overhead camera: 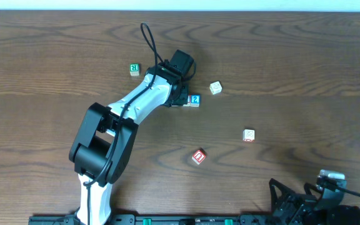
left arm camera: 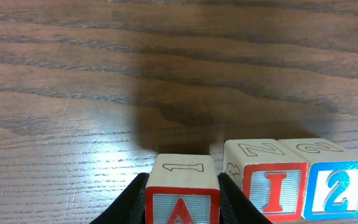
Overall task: Spell out Ai2
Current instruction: 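Lower the A block onto the table left of the I block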
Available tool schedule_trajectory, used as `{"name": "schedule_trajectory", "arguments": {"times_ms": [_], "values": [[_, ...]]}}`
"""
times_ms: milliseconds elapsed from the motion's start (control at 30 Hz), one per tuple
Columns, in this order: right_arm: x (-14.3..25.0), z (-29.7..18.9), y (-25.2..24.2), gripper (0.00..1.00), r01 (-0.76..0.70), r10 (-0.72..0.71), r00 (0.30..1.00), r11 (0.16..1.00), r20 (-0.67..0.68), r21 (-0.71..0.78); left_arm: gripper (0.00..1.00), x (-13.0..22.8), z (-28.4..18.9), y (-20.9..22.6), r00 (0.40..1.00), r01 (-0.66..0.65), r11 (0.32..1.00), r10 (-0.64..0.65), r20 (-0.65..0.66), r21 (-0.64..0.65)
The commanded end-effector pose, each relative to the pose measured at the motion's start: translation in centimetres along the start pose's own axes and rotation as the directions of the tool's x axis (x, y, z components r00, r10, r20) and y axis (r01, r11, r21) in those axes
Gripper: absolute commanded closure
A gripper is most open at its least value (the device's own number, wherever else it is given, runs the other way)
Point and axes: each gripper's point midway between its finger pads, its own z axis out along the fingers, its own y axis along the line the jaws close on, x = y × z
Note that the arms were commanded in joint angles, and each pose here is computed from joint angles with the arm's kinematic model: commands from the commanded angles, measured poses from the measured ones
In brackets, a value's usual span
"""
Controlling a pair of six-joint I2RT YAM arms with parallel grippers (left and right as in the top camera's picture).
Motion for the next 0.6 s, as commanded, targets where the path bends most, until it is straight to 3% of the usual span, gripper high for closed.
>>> {"name": "schedule_trajectory", "arguments": {"times_ms": [0, 100, 167, 567], "values": [[0.03, -0.09, -0.07, 0.01, -0.012, 0.012, 1.000, 1.000, 0.003, 0.000, 0.89, 0.64, 0.65, -0.08, 1.000, 0.004, 1.000, -0.004, -0.022, 0.001], [0.03, -0.09, -0.07, 0.01, -0.012, 0.012, 1.000, 1.000, 0.003, 0.000, 0.89, 0.63, 0.65, -0.08, 1.000, 0.004, 1.000, -0.004, -0.022, 0.001], [0.03, -0.09, -0.07, 0.01, -0.012, 0.012, 1.000, 1.000, 0.003, 0.000, 0.80, 0.64, 0.65, -0.08, 1.000, 0.003, 1.000, -0.003, -0.022, 0.001], [0.03, -0.09, -0.07, 0.01, -0.012, 0.012, 1.000, 1.000, 0.003, 0.000, 0.62, 0.63, 0.65, -0.08, 1.000, 0.003, 1.000, -0.003, -0.022, 0.001]]}}
